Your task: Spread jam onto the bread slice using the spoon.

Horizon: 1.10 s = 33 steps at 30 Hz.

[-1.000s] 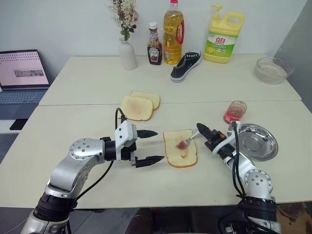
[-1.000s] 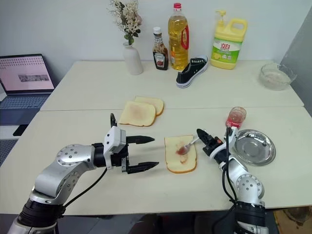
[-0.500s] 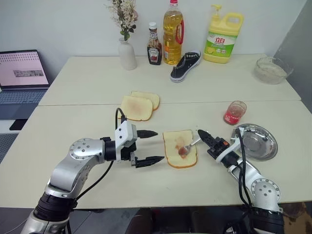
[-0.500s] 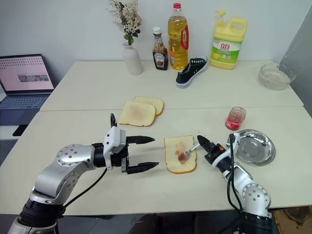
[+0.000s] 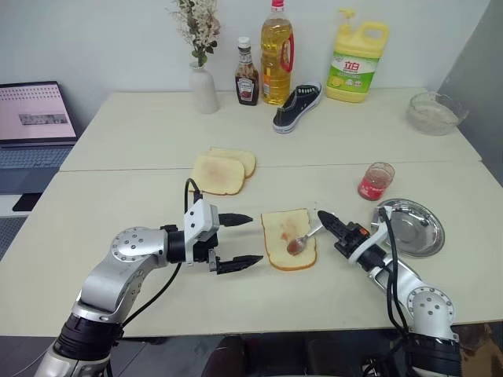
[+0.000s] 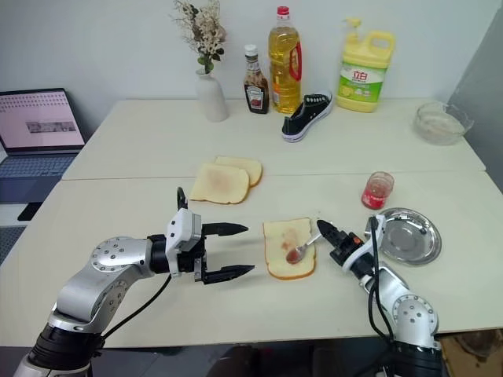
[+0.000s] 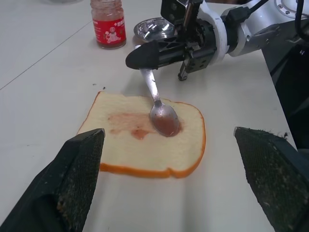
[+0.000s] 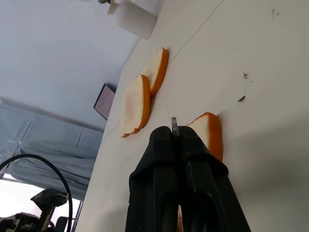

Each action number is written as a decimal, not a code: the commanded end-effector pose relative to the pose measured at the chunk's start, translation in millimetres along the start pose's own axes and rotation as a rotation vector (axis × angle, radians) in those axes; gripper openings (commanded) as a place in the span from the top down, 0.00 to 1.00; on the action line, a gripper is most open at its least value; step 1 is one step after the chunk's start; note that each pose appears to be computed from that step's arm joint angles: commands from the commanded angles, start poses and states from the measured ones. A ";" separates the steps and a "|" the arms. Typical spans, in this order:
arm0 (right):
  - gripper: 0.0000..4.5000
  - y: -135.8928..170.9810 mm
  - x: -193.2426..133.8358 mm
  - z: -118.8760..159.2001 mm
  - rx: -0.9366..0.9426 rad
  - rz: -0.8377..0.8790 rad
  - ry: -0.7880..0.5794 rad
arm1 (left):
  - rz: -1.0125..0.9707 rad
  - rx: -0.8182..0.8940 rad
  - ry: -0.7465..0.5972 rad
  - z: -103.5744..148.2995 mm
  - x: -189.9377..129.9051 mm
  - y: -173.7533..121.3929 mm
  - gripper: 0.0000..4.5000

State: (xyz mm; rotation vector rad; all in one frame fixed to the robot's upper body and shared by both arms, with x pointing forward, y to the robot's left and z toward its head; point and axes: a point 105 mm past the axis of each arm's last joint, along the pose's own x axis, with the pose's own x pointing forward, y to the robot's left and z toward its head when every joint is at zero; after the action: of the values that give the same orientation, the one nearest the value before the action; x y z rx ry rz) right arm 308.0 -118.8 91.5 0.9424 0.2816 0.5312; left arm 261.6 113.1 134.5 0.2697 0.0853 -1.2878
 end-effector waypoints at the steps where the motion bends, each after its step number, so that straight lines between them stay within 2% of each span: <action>1: 0.99 -11.0 11.4 -8.5 0.015 -0.053 0.003 | 0.002 0.036 -0.017 6.1 -0.6 0.6 0.00; 15: 0.99 19.9 47.1 -4.0 0.054 0.045 -0.040 | -0.002 0.043 -0.023 10.5 2.7 2.1 0.00; 25: 0.99 38.2 46.0 -22.6 0.014 0.112 0.043 | 0.003 0.040 -0.027 10.1 2.7 2.6 0.00; 28: 0.99 25.3 38.4 -25.4 -0.005 0.070 0.059 | 0.002 0.038 -0.028 9.5 3.3 1.2 0.00; 33: 0.99 4.0 24.8 -12.5 -0.028 -0.008 0.020 | 0.001 0.036 -0.031 9.3 5.3 0.8 0.00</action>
State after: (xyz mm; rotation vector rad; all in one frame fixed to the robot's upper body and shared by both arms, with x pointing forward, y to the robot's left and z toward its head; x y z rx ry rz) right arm 321.7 -78.3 94.6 0.9238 0.2958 0.5989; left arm 264.1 109.3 137.4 0.2676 0.0672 -1.2853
